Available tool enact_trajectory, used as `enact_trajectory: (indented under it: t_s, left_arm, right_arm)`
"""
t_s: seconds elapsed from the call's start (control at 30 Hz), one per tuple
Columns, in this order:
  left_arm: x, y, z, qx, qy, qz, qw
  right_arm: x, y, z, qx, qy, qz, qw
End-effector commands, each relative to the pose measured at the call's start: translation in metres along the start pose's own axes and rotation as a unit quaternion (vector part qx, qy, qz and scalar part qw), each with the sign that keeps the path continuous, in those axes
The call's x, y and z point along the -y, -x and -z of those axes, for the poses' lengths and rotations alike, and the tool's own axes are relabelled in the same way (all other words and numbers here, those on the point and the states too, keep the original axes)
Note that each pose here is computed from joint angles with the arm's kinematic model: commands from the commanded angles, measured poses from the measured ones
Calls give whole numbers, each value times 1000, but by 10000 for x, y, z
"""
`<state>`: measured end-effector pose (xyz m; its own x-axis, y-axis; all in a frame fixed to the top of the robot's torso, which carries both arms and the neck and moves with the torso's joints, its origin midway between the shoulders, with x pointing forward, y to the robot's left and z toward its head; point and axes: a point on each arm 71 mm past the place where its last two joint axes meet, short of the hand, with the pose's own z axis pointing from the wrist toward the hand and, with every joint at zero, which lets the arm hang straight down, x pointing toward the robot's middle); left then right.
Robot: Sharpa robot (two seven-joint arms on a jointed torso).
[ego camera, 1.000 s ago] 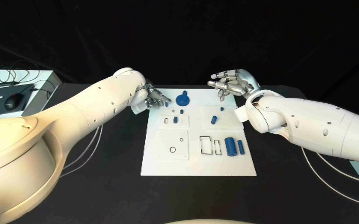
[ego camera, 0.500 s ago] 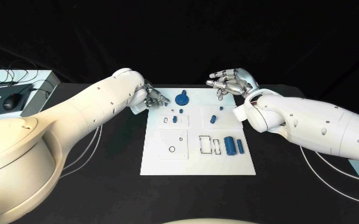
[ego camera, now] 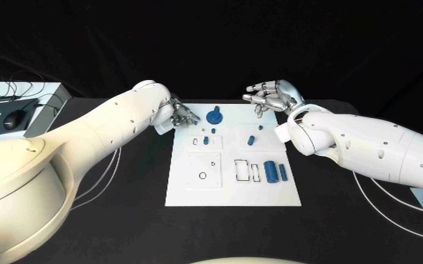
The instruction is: Assemble the parts on the task board
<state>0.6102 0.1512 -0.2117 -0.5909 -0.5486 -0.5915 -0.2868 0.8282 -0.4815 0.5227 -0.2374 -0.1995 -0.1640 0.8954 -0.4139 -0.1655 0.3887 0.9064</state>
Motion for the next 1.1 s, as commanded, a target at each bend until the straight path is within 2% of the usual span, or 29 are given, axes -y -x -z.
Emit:
enact_trajectory:
  t_s: [0.03,0.77,1.1]
  left_arm:
    - [37,-26,1,-8,-12,5,1000]
    - [45,-32,1,-12,-16,9,1000]
    - [79,-42,6,-6,-24,14,1000]
  right_arm:
    - [-16,-8,-4,-3,6,-1,1000]
    - [-18,-13,-8,-4,6,-1,1000]
    - [-19,-17,-11,-5,5,-2,1000]
